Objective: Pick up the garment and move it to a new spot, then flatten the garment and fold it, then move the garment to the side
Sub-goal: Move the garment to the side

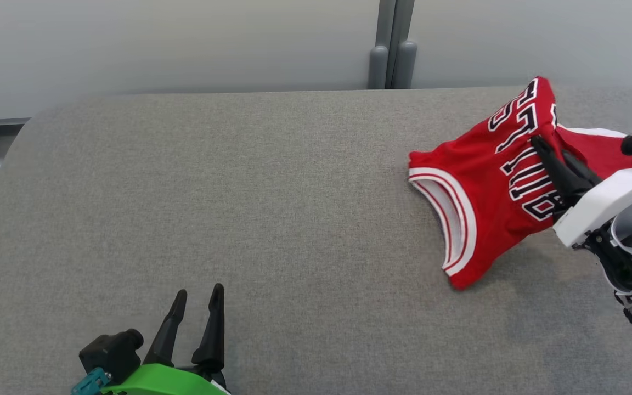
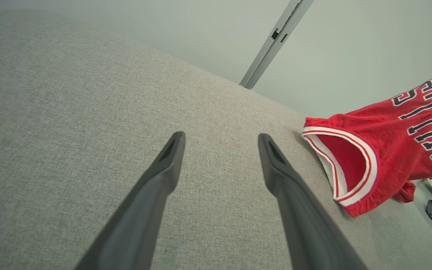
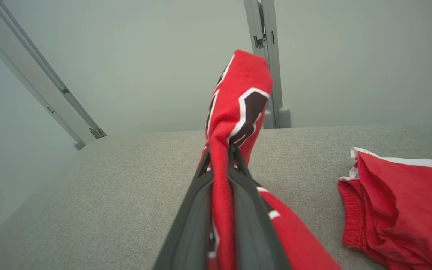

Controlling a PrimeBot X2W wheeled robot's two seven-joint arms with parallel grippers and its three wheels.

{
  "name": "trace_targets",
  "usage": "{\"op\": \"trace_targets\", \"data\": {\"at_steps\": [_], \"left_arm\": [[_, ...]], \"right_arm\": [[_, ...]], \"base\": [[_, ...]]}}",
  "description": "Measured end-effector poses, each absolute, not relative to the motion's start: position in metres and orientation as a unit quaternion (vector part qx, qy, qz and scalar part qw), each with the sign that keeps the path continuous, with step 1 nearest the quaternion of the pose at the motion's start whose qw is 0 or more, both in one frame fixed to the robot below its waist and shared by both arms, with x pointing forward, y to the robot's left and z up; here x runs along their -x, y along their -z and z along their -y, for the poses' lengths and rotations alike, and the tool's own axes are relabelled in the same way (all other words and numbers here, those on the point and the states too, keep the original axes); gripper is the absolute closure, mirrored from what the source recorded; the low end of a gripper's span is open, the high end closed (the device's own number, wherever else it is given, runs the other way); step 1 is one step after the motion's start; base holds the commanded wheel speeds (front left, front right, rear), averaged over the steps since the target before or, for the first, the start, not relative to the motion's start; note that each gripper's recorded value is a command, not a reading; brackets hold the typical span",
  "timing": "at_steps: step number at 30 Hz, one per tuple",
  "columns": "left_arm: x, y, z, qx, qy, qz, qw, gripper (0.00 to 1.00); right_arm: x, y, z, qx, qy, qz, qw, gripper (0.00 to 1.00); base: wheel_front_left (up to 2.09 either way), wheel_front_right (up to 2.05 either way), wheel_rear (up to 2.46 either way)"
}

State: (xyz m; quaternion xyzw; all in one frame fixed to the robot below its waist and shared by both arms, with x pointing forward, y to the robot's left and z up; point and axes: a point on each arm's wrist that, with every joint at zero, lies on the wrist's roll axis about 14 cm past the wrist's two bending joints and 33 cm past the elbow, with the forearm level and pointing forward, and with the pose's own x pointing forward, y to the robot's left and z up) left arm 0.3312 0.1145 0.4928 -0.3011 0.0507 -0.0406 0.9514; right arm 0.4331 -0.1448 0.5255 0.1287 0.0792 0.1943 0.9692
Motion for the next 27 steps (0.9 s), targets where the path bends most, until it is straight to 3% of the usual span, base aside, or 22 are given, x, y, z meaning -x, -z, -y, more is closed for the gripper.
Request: {"op": "trace_targets", "data": {"at_steps": [15,27], "left_arm": [[-0.332,-0.492,-0.109,0.309,0.042,-0.054,0.948,0.00],[-0.336,-0.482,-0.110,0.308,0.037,-0.070,0.948,0.00]], "right_arm": [[-0.461,-0.563,0.159,-0.070,-0.194,-0.070,0.976,1.00],[-0.478,-0.549,0.195,-0.067,-0.135,-0.106,0.983,1.00]], "base": [[0.00,0.00,0.00],[0.00,0.00,0.00]]}}
